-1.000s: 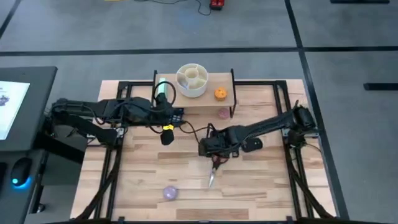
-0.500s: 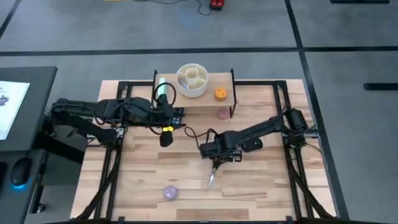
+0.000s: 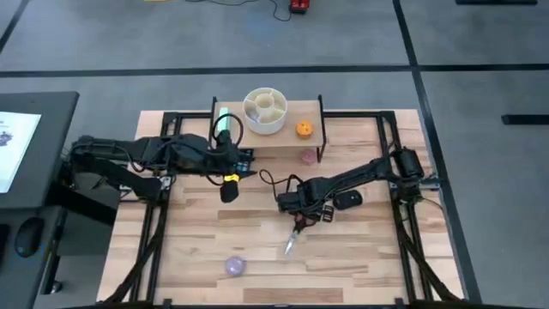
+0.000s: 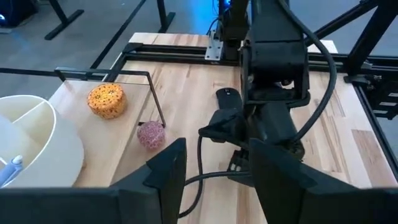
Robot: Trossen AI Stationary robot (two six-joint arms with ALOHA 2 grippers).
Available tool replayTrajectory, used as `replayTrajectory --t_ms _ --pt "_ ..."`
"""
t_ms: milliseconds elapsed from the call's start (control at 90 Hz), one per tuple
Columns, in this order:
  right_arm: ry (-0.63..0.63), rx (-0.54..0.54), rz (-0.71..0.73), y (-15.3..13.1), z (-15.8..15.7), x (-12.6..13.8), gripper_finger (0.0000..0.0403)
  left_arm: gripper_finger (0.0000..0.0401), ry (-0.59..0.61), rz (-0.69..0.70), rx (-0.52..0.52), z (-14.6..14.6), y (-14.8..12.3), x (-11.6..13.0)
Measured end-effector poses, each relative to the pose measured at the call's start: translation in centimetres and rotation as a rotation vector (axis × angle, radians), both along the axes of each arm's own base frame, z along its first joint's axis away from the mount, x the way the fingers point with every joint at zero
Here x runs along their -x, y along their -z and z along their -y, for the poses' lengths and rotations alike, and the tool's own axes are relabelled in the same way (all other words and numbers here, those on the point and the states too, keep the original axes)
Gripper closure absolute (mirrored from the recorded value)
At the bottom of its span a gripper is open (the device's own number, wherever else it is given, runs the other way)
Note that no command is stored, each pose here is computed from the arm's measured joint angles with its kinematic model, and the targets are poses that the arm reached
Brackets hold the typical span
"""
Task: Stock shelves
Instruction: Put the black scissor into the white desk organizer
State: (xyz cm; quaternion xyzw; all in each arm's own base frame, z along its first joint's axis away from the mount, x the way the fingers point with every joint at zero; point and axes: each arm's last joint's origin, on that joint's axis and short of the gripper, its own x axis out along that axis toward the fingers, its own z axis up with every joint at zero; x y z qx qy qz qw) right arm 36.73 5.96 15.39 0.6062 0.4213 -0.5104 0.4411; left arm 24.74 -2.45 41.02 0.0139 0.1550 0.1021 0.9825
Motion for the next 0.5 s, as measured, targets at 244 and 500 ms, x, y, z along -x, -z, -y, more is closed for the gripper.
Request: replayTrajectory --t_ms 244,500 --pt "-0.012 0.017 0.016 -0.9 -0.7 0.4 0.0213 0.025 0.0 0.001 0.0 0.0 0.0 0.0" --pt "0.011 0.012 -0.024 -0.8 -2.0 1.1 0.0214 0.025 -0.001 0.003 0.0 0.0 0.0 0.0"
